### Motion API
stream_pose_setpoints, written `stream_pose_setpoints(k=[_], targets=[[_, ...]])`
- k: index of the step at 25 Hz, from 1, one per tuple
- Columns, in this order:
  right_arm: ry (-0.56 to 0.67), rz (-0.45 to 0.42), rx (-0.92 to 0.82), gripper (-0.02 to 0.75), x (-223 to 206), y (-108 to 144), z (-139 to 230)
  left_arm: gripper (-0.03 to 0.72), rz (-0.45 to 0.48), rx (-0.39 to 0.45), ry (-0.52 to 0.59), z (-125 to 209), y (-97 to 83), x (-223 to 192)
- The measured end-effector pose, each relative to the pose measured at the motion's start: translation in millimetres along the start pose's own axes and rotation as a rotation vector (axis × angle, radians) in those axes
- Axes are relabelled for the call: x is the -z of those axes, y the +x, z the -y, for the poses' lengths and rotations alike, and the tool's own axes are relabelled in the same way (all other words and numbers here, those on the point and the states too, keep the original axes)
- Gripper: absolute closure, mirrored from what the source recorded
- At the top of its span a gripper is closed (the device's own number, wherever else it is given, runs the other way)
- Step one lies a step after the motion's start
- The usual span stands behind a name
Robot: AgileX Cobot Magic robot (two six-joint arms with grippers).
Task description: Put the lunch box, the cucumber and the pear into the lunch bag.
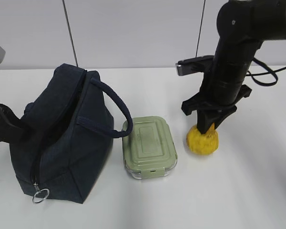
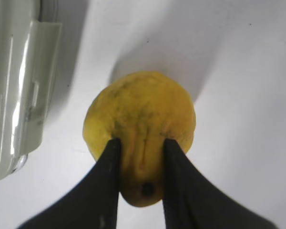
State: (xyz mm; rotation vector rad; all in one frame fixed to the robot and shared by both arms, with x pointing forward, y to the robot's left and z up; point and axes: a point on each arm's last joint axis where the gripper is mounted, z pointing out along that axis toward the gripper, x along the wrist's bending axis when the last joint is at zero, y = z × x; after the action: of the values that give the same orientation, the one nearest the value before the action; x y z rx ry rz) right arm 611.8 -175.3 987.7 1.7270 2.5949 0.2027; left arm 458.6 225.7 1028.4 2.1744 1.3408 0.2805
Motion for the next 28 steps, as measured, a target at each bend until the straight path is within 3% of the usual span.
stream_pose_setpoints(k=[6,9,12,16,21,28], targets=[[-0.15,-0.004,0.027,0.573,62,9,12,0.687,0.0,-0.001,0.001,0,0.0,0],[-0.248,-0.057,0.069,0.573,94,25,17,0.687,0.0,-0.001,0.001,0,0.0,0],[-0.385,-0.172,0.16,0.573,136,58,13,0.687,0.0,-0.001,0.001,0,0.0,0],[-0.495,-0.257,0.292,0.573,169,106,6,0.687,0.0,-0.001,0.001,0,0.0,0],[-0.49,-0.318,0.399,0.573,160,154,-7,0.687,0.0,-0.001,0.001,0,0.0,0],[-0.438,-0.369,0.424,0.573,116,180,-28,0.687,0.0,-0.001,0.001,0,0.0,0]])
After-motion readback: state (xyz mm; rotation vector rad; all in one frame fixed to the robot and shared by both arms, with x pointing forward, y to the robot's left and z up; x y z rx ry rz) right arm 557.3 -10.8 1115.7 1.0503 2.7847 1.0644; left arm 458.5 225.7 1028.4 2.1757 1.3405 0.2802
